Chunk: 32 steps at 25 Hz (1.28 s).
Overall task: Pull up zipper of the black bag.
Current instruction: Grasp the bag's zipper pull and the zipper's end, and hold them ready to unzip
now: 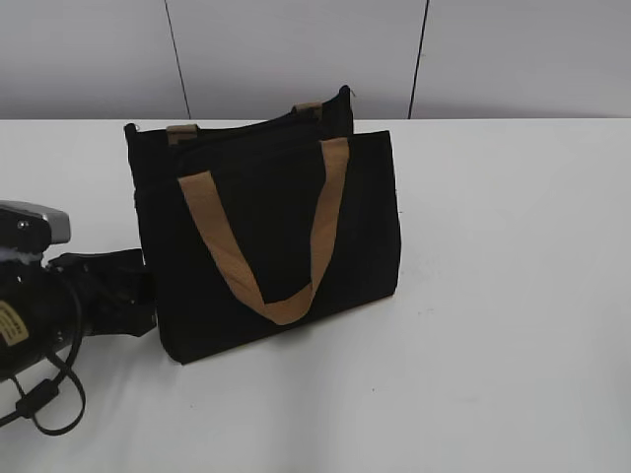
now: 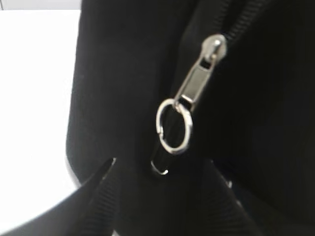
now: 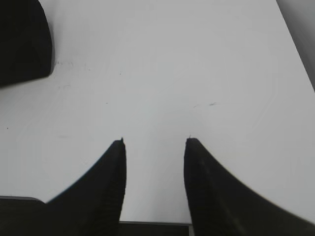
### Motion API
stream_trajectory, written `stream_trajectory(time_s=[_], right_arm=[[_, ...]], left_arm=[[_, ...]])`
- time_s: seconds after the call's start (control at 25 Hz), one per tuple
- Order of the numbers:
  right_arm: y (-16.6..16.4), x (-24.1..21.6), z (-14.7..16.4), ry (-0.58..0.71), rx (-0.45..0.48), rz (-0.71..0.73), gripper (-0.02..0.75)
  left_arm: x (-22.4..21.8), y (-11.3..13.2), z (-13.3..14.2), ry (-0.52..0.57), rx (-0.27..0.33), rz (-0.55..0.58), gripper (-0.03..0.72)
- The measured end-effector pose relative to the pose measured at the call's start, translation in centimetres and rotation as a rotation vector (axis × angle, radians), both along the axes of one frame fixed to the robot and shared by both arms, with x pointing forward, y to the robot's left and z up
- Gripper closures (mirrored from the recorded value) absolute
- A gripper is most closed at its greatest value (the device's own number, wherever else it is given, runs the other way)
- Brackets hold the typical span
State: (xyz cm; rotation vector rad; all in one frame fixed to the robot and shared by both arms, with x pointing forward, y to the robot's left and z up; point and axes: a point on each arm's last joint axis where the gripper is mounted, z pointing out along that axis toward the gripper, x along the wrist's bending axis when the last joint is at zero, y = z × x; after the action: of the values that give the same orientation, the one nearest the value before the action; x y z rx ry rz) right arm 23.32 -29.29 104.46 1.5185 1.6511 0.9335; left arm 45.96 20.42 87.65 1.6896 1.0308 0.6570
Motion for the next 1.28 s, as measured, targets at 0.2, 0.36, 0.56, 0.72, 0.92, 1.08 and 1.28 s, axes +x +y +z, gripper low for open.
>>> stream_trajectory(time_s=[0.2, 0.36, 0.56, 0.72, 0.92, 1.08, 1.28], right_arm=[[0.0, 0.0, 0.0, 0.0, 0.0, 0.0, 0.428], [0.0, 0.0, 0.0, 0.0, 0.0, 0.0, 0.428], [0.0, 0.0, 0.0, 0.0, 0.0, 0.0, 0.428], [0.0, 0.0, 0.0, 0.0, 0.0, 0.0, 0.428], [0.0, 0.0, 0.0, 0.0, 0.0, 0.0, 0.428], [0.0, 0.0, 0.0, 0.0, 0.0, 0.0, 0.428], [0.0, 0.0, 0.0, 0.0, 0.0, 0.0, 0.428]], left_arm=[[0.8, -0.3, 0.2, -0.034, -0.017, 0.001, 0.306], [1.2, -0.4, 0.4, -0.049, -0.022, 0.001, 0.314], [1.1, -0.4, 0.2, -0.026, -0.008, -0.001, 0.323], [1.1, -0.4, 0.1, -0.011, 0.001, -0.004, 0.326], [1.1, -0.4, 0.0, -0.008, 0.002, -0.005, 0.346], [1.1, -0.4, 0.0, -0.006, 0.002, -0.005, 0.386], [1.1, -0.4, 0.0, -0.003, 0.002, -0.005, 0.465]])
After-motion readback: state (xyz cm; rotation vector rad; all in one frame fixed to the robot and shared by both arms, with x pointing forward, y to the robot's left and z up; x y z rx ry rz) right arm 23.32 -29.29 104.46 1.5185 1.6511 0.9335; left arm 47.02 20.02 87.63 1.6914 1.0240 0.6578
